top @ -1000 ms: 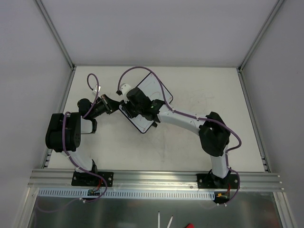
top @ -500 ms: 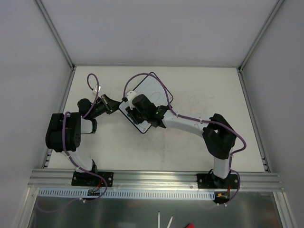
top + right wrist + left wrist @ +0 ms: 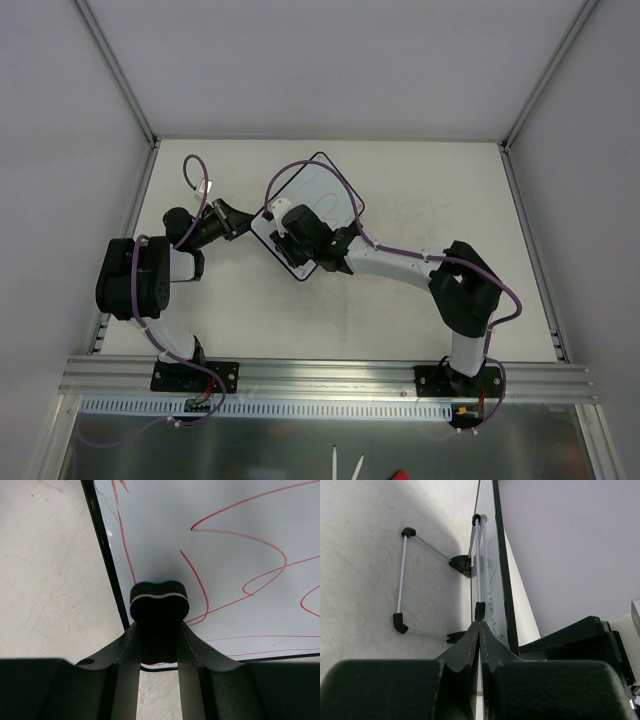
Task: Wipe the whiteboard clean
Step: Erase the whiteboard at the whiteboard stand.
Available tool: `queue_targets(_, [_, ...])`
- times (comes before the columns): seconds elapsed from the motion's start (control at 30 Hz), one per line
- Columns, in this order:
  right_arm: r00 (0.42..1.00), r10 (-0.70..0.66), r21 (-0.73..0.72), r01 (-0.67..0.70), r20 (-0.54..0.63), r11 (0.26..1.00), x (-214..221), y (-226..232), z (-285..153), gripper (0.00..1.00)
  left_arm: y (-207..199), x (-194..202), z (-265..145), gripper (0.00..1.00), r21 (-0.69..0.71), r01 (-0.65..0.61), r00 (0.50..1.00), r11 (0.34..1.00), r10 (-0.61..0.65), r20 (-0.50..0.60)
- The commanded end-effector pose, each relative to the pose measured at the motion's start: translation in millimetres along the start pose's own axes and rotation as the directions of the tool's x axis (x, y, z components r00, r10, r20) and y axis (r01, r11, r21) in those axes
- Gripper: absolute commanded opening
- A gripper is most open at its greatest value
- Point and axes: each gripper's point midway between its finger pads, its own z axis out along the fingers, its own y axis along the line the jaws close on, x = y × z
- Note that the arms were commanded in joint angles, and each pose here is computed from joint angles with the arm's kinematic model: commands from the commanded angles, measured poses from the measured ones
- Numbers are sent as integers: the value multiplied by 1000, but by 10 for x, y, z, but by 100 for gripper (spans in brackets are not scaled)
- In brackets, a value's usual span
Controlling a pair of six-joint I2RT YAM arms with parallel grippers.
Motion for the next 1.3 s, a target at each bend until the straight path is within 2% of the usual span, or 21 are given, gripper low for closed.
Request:
queue_targets(0.0, [1000,4,7,-4,-16,1000,-71,-7,-136,0,-294,-255,9,0,114,-182,982,977,174,73])
queue_targets(0.13, [999,-4,4,3,34,1000,-419,-3,-247,0,-224,-323,-36,0,89,-156,985,984,148,92])
queue_targets(0.3, [995,-17,5,17,94,1000,-692,-15,-380,0,-51,-402,-146,8,30,-106,987,994,101,126])
queue_targets(0.47, [992,-31,35,27,124,999,-787,-108,-507,0,142,-444,-336,29,-37,-48,980,998,54,193])
queue_targets(0.5, [992,-35,41,30,125,999,-788,-128,-520,0,205,-423,-391,40,-57,-10,976,998,22,217])
queue_targets(0.6, [990,-32,48,26,135,999,-811,-198,-576,0,318,-464,-558,54,-79,45,961,996,-21,277])
queue_targets(0.8, [988,4,75,-15,152,997,-845,-411,-657,0,260,-451,-682,76,-53,29,946,998,-10,324])
queue_targets(0.97, [980,71,86,-88,185,992,-878,-658,-732,0,180,-319,-780,80,-85,-26,939,996,53,338])
queue_targets(1.0, [978,90,72,-105,188,992,-878,-672,-733,0,100,-298,-802,80,-84,-68,936,994,93,338])
queue_targets(1.27, [957,154,85,-180,247,980,-794,-877,-795,0,-325,-244,-810,79,-12,-242,924,970,234,302])
